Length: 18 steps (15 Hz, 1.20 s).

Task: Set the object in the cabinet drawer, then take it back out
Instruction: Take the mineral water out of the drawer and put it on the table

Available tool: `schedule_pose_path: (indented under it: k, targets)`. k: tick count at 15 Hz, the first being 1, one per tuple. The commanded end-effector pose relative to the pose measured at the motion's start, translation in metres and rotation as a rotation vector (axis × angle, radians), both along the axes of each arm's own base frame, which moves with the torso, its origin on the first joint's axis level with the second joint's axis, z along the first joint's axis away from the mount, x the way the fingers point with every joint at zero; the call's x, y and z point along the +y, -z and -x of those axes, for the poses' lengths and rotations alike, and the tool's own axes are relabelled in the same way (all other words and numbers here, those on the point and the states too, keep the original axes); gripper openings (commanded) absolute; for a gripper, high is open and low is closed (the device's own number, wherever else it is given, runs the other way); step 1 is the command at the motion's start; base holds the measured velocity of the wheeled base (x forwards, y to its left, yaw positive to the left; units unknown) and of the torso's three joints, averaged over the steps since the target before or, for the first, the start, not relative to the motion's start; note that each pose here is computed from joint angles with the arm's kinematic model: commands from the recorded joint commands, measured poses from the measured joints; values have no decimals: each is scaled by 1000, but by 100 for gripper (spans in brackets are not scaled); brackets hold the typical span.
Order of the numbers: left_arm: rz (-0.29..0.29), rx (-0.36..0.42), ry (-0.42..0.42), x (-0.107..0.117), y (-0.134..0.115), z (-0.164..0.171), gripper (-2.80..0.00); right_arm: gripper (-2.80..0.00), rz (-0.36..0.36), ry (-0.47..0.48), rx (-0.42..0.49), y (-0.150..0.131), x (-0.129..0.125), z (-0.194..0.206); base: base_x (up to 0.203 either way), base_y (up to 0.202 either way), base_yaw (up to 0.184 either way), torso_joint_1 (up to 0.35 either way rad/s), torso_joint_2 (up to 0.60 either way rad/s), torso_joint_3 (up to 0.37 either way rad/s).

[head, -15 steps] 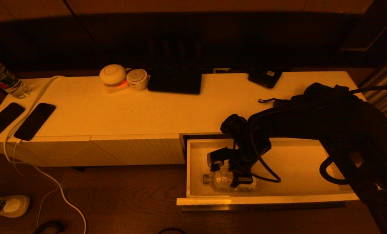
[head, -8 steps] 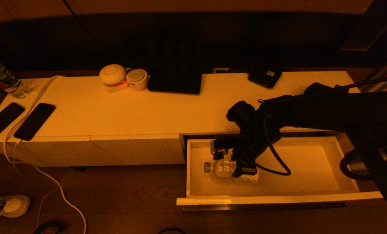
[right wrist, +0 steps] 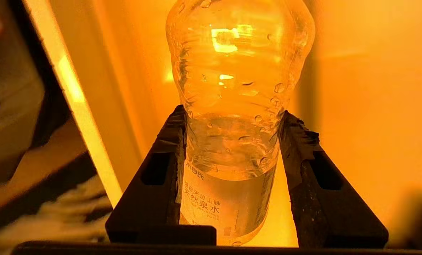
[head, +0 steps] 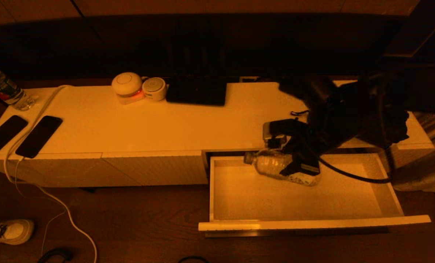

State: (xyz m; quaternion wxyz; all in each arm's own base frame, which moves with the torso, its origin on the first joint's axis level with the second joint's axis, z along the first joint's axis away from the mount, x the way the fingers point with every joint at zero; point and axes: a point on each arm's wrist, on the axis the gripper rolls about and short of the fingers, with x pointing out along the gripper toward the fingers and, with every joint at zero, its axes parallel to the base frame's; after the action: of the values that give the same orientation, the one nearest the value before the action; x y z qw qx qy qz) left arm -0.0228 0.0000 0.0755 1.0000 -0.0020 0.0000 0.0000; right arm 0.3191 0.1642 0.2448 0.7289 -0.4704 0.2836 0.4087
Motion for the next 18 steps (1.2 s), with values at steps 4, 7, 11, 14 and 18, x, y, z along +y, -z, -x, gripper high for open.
schedule_pose_path:
  k: [4, 7, 11, 14, 18]
  targets:
    - [1, 0, 0, 0, 0, 0, -280, -280, -239, 129, -286, -76, -38, 51, 0, 0, 0, 0, 0, 0]
    - [1, 0, 0, 0, 0, 0, -280, -280, -409, 339, -332, -85, -41, 54, 0, 0, 0, 0, 0, 0]
    - [1, 0, 0, 0, 0, 0, -280, -280, -626, 623, -427, -84, -22, 29, 0, 0, 0, 0, 0, 0]
    - [1, 0, 0, 0, 0, 0, -280, -280, -745, 746, -501, -71, 0, 3, 0, 0, 0, 0, 0, 0]
    - [1, 0, 0, 0, 0, 0, -280, -280, -953, 870, -619, -46, 28, -34, 0, 0, 0, 0, 0, 0]
